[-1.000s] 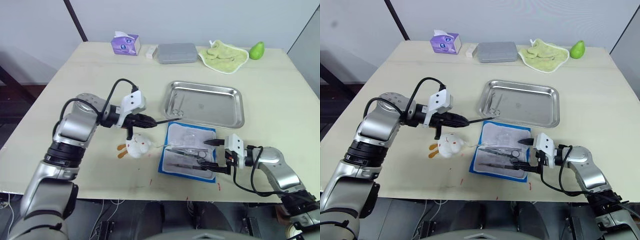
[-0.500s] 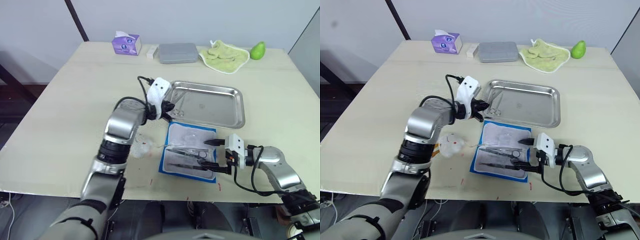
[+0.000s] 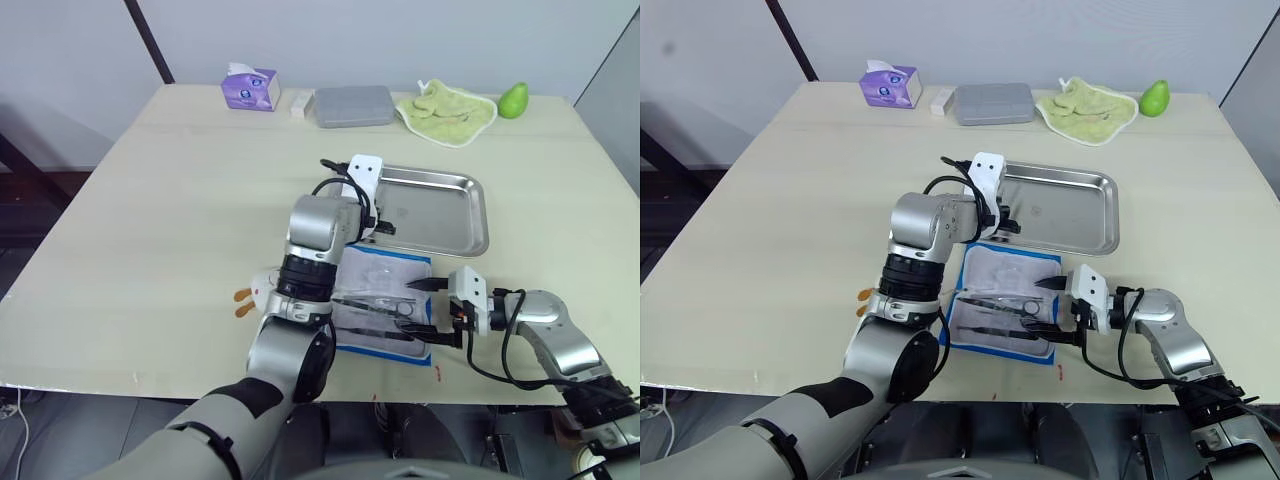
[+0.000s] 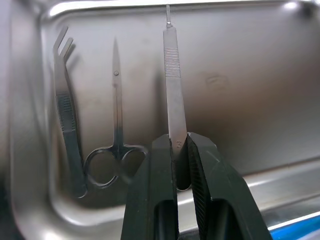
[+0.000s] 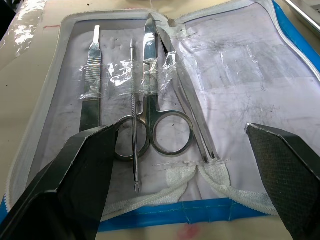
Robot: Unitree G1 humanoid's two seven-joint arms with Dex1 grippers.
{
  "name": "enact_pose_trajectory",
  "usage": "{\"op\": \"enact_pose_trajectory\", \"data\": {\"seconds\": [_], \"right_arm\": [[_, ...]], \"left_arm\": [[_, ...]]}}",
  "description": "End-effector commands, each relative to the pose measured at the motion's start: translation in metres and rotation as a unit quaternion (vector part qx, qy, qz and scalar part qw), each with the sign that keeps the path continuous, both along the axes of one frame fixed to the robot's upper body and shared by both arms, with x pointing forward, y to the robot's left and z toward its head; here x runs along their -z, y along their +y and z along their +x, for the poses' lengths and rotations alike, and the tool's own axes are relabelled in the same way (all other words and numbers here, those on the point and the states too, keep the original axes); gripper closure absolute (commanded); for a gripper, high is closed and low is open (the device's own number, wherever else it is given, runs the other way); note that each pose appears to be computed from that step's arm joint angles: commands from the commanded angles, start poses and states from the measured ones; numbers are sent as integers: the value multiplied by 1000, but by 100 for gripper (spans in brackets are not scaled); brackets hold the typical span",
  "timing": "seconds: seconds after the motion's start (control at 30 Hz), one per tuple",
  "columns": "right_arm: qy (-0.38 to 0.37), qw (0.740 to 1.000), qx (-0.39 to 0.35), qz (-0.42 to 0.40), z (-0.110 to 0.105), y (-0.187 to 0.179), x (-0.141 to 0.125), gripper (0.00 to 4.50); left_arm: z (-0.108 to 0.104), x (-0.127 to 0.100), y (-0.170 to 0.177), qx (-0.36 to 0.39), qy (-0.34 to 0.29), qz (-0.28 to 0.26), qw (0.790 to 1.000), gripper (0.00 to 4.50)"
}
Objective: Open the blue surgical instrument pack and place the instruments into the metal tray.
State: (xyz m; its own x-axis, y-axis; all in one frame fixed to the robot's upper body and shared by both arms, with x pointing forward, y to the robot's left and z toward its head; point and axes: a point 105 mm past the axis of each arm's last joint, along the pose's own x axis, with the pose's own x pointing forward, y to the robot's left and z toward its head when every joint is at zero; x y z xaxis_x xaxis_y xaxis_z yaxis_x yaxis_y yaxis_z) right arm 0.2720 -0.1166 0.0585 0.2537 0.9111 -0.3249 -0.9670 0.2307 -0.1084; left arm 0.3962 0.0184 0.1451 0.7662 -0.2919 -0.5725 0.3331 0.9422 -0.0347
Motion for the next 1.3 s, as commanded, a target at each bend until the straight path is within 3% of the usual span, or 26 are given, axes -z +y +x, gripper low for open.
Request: {"op": "enact_pose_trajectory", "data": {"seconds": [0.03,0.57,1.3], "right_arm": [[59,997,16,-44,-9,-12,31,0],[60,997,18,-46,-11,-13,31,0],[60,997,19,-45,-11,-13,30,0]], "left_arm": [[5,-11,-8,-9,-30,9,999,446],[6,-1,-27,13,-31,10,999,446],[4,3,-29,24,-14,8,1000,446]]}}
